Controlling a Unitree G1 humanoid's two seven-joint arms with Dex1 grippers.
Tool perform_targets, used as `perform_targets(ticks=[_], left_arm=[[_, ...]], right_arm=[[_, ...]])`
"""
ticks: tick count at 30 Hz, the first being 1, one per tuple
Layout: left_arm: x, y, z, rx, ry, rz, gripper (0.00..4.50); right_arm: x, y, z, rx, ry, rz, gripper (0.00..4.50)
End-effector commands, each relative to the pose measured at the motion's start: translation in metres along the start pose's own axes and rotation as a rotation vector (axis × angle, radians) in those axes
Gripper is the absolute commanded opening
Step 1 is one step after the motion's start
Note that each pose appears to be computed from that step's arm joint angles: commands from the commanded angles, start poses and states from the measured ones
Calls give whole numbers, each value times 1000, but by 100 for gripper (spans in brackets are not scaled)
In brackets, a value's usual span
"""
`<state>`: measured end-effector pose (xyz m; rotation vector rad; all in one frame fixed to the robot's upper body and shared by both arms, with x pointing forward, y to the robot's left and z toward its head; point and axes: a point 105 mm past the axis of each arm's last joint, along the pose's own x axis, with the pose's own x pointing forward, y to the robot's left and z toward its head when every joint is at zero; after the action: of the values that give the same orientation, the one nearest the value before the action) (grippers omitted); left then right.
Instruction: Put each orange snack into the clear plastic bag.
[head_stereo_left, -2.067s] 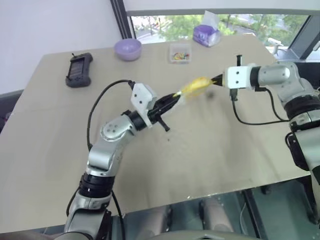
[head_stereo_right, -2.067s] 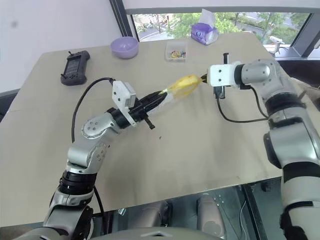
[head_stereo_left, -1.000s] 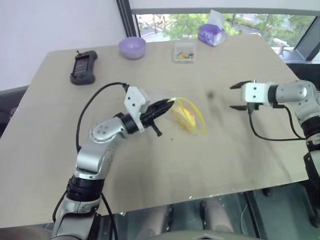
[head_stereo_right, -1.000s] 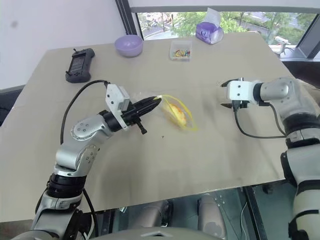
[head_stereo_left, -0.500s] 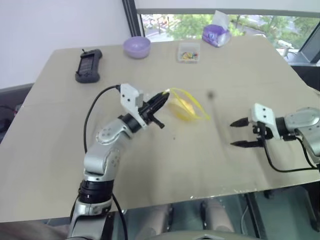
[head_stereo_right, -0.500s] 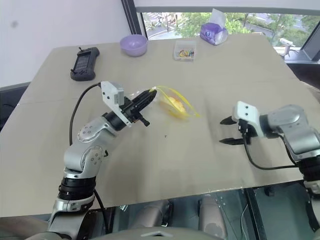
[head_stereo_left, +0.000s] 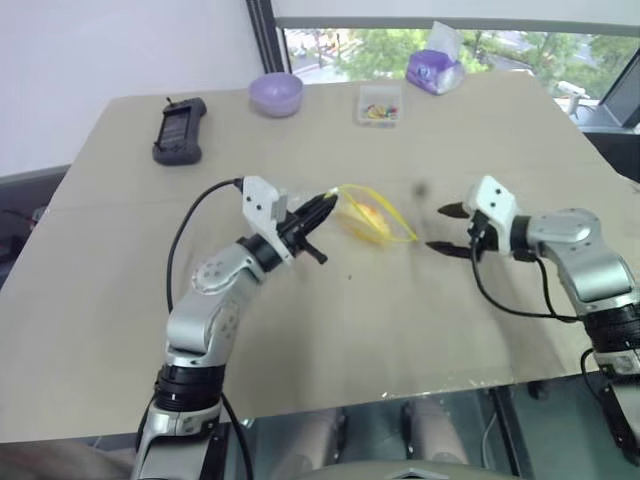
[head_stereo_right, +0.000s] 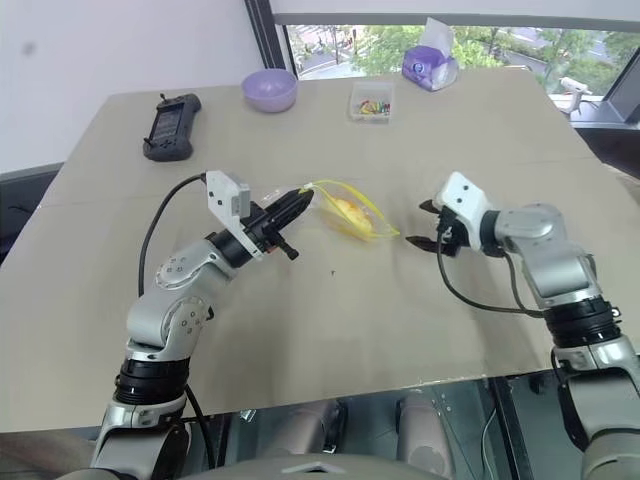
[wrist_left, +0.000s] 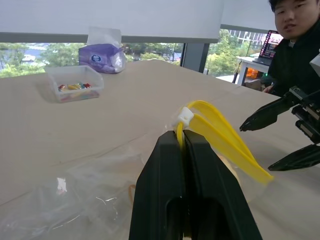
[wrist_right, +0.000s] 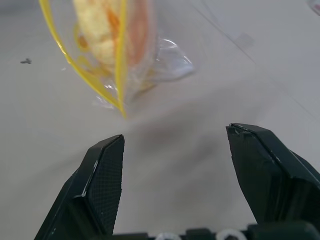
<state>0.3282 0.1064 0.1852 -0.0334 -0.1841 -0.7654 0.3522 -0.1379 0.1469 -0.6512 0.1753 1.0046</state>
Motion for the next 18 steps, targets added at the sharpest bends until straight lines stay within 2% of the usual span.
perform_targets(ticks=[1, 9, 12, 16, 18], left_arm=[[0, 1, 12, 33, -38, -5, 0], [0, 1, 11, 34, -36, -3, 0], [0, 1, 11, 35, -35, -1, 0], [0, 2, 11, 37, -35, 5, 0], [0, 3, 11, 38, -36, 8, 0]], right_arm=[[5, 2, 14, -67, -31, 1, 360], [14, 3, 26, -63, -76, -1, 360], [14, 2, 30, -52, -95, -3, 278], [14, 3, 33, -50, -105, 11, 84], [14, 5, 34, -50, -106, 22, 3]])
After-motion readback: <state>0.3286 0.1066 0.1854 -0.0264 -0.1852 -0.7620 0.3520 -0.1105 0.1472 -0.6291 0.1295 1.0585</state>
